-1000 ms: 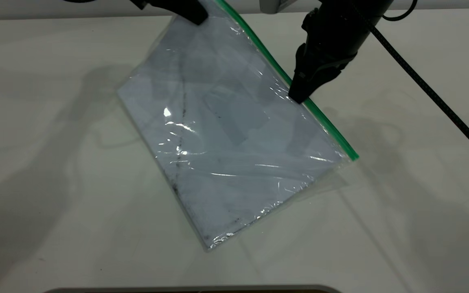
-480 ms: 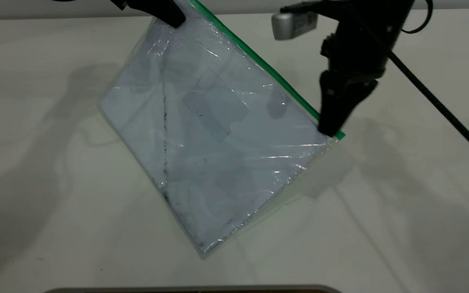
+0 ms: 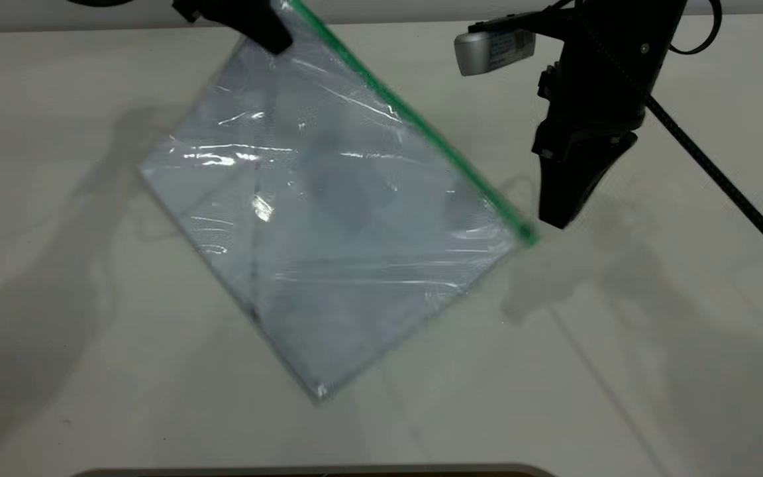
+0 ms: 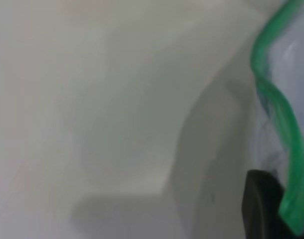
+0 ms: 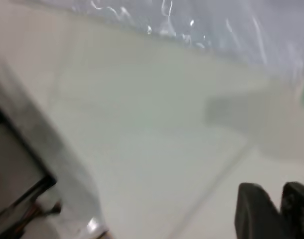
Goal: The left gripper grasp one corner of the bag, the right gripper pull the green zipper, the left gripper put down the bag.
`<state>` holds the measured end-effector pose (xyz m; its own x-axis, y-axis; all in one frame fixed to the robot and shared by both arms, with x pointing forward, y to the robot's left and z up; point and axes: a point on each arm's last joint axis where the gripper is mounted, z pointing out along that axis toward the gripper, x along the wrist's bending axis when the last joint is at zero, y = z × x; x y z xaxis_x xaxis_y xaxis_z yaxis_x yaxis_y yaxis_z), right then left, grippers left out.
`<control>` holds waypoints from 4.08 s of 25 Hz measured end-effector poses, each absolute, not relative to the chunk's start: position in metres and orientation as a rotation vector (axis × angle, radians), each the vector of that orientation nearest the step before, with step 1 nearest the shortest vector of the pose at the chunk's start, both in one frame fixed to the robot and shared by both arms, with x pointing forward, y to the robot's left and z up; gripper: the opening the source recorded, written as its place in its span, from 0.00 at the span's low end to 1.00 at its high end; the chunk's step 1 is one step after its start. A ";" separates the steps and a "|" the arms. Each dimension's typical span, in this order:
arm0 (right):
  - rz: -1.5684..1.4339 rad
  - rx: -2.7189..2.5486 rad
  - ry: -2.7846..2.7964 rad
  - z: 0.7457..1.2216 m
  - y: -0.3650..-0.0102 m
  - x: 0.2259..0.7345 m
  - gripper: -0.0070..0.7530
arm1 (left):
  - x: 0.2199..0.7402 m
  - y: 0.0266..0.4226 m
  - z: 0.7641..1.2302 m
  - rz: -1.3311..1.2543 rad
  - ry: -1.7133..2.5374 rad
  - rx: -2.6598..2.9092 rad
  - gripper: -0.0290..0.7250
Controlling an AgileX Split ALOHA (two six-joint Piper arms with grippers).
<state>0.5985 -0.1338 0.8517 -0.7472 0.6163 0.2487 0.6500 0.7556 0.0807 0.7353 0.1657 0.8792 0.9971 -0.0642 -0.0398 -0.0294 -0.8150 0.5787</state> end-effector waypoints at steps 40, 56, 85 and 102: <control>-1.299 -1.361 -3.202 1.244 -0.194 0.488 0.78 | 0.655 0.199 1.201 0.787 1.271 2.264 0.82; -1.475 -1.326 -3.065 1.212 -0.259 0.296 0.78 | 0.447 0.260 1.255 0.809 1.491 2.030 0.82; -1.561 -1.367 -3.023 1.042 -0.287 0.223 0.78 | 0.240 0.299 1.042 0.591 1.435 2.056 0.82; -1.577 -1.374 -3.020 1.042 -0.287 0.223 0.78 | 0.244 0.298 1.033 0.593 1.428 2.062 0.82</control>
